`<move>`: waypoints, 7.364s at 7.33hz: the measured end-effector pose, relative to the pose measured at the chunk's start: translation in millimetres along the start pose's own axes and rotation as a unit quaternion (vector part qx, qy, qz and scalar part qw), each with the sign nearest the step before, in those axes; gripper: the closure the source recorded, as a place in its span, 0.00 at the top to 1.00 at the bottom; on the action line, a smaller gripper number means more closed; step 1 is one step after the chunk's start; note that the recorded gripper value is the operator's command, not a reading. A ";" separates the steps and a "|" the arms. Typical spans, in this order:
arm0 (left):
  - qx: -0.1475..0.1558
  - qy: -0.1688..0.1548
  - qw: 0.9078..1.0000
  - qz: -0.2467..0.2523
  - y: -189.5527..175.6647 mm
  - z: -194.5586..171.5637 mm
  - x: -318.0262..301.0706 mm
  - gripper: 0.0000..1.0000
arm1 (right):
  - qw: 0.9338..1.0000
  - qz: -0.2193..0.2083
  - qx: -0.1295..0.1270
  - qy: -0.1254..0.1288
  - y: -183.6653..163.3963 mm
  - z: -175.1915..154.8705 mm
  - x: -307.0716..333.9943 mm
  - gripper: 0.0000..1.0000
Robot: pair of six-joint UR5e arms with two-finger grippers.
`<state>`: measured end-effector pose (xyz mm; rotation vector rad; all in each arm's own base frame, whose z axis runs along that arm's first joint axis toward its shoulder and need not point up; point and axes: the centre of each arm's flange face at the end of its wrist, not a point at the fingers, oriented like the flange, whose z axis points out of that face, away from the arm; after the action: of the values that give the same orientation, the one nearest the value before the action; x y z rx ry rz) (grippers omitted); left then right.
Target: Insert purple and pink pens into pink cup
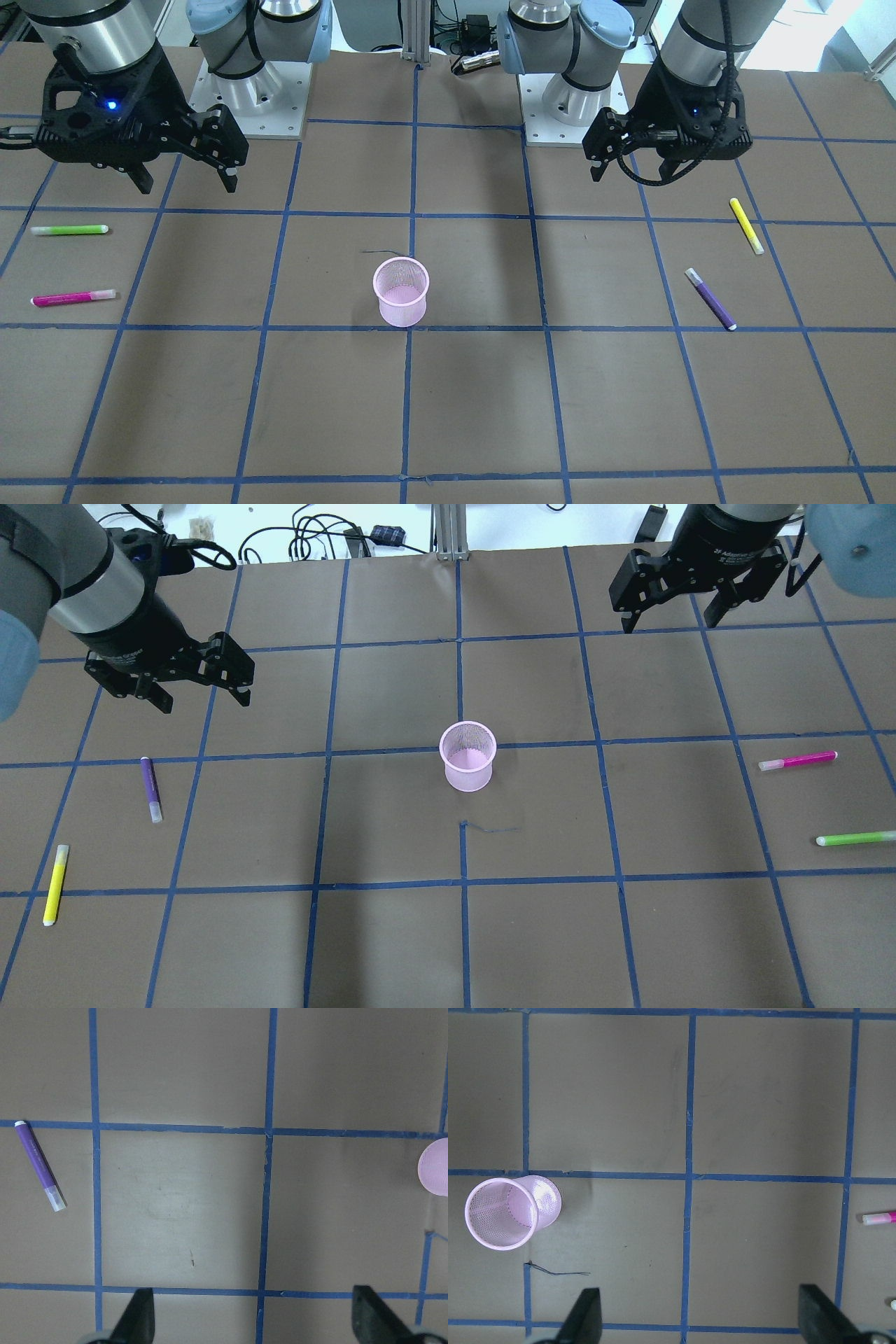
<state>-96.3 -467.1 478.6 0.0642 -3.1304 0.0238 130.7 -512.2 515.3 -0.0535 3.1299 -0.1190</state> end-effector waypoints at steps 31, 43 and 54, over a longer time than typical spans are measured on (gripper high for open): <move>-0.047 0.004 0.976 -0.212 -102.4 283.2 -300.3 0.91 | 0.696 -0.691 0.100 -0.169 28.3 338.9 460.1 0.57; -0.064 0.008 0.973 -0.222 -102.2 295.3 -300.9 0.00 | 0.710 -0.695 0.054 -0.100 -15.5 217.5 388.2 0.17; 0.081 -0.031 0.982 -0.166 -143.4 170.9 -209.3 0.00 | 0.830 -0.555 -0.045 -0.024 -1.5 108.4 -67.0 0.15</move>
<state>117.0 -604.5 307.6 0.5981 -3.1246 0.2761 198.9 -519.7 407.8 -1.7831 2.5711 0.0353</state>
